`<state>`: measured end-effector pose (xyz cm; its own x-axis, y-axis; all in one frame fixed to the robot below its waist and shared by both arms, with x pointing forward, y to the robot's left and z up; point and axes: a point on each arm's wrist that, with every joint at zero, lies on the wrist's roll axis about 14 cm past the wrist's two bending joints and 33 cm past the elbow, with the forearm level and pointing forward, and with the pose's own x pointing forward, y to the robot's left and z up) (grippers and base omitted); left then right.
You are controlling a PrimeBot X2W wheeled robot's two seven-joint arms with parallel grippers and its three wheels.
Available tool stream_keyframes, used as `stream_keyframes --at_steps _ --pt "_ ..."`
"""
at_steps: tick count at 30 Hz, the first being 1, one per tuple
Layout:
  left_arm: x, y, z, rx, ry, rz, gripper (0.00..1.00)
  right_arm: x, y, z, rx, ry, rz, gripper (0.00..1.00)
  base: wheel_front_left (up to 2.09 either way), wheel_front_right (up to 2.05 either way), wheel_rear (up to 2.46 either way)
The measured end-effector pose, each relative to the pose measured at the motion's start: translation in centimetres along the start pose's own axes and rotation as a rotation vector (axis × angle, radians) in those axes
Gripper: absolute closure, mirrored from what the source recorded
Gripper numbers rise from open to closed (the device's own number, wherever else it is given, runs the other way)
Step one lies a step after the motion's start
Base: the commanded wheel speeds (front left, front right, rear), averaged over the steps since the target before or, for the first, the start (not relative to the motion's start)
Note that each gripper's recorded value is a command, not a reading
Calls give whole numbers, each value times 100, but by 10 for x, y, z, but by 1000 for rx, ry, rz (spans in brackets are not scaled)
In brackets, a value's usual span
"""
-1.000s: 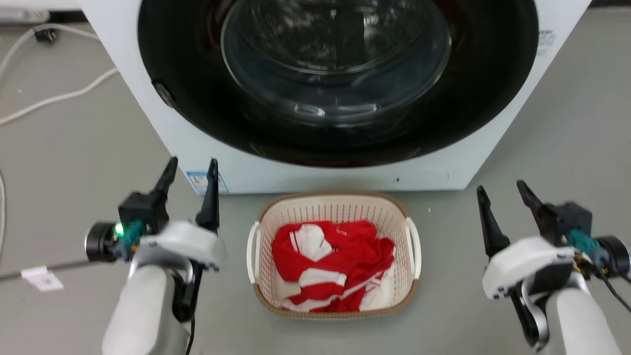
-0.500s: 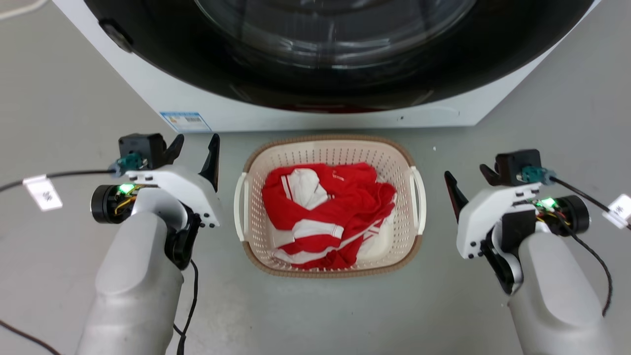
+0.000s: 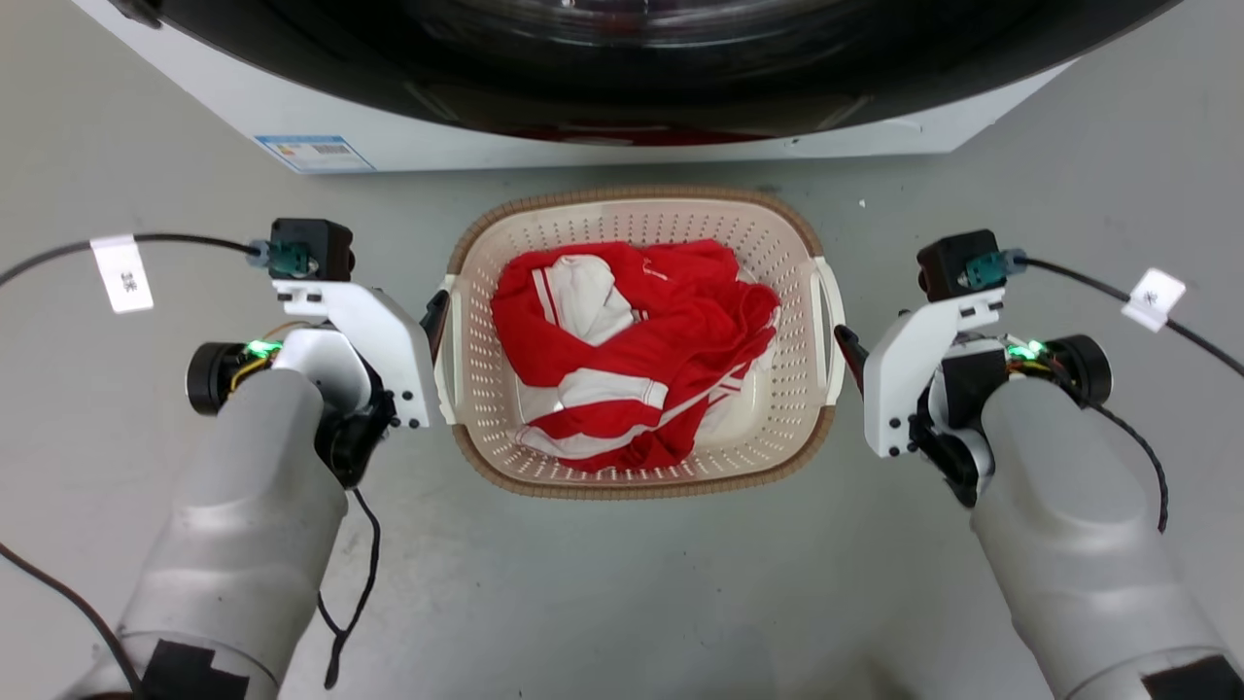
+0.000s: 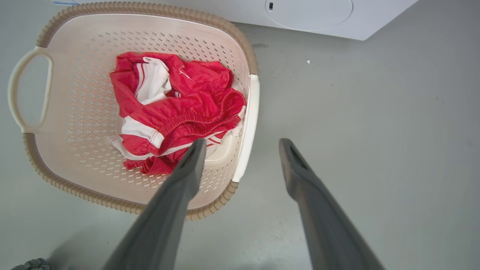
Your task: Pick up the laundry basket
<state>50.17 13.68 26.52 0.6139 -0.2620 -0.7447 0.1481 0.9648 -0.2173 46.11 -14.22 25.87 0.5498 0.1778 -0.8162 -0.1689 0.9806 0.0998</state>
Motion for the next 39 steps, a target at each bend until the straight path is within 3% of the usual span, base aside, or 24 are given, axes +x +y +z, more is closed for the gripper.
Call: stream_keyframes --at_steps 16,39 --pt "42 15 -52 -1 239 -13 0 46 -5 -33 14 187 18 0 0 0 0" --pt "71 16 -94 -47 323 -16 0 83 9 -70 74 274 70 0 0 0 0"
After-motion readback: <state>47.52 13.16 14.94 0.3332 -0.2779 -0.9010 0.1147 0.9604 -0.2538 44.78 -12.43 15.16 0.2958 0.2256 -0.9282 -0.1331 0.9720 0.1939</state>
